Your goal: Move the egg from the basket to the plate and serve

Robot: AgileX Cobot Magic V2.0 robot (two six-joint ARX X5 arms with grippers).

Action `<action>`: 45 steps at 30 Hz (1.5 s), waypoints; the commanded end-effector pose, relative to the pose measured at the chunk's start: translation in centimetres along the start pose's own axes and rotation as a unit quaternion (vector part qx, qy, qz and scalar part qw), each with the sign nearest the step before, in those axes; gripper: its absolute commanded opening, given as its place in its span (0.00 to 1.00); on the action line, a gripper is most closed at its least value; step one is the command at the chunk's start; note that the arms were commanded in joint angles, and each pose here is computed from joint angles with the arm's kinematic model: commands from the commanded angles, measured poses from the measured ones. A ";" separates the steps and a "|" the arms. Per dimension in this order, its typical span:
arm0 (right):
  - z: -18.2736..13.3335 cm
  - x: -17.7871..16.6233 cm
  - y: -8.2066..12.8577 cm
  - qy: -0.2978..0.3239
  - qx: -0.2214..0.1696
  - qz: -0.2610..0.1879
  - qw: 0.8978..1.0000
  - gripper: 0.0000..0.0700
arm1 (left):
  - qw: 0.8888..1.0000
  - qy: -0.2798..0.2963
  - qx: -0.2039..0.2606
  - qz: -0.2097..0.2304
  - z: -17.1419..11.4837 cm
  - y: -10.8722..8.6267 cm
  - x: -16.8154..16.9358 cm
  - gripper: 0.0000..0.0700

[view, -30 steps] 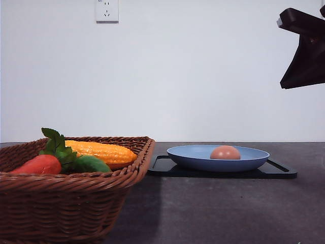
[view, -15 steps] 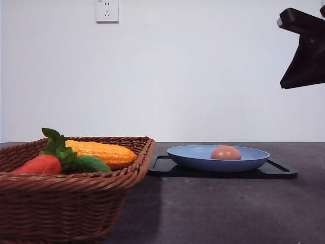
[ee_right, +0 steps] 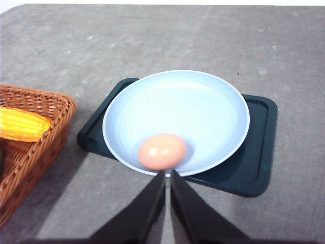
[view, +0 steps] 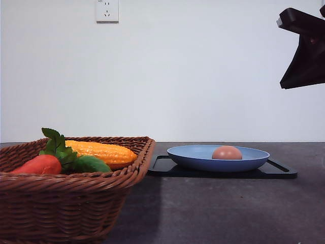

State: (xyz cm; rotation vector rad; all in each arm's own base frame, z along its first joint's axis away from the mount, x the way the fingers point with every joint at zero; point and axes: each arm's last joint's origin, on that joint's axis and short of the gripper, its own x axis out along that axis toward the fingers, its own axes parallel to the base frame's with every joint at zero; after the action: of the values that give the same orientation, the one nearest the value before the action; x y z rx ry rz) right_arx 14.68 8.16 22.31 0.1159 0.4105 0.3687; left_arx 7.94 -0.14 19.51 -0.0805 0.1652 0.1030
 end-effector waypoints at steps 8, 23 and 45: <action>0.2 0.0 0.2 -0.005 0.004 0.005 1.000 0.00 | 1.000 0.015 0.004 0.003 -2.7 0.2 1.5 0.00; 0.2 0.0 0.2 -0.005 0.004 0.005 1.000 0.00 | 0.999 0.012 -0.013 -0.042 -4.5 0.0 2.4 0.00; 0.2 0.0 0.2 -0.007 0.003 0.001 1.000 0.00 | 0.999 0.012 -0.013 -0.042 -4.5 0.0 2.4 0.00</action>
State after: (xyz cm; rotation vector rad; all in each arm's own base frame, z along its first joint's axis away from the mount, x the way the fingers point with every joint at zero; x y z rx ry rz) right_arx 14.68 8.15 22.32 0.1158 0.4090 0.3663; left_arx 9.48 -0.27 15.63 -0.1119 0.1522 0.0191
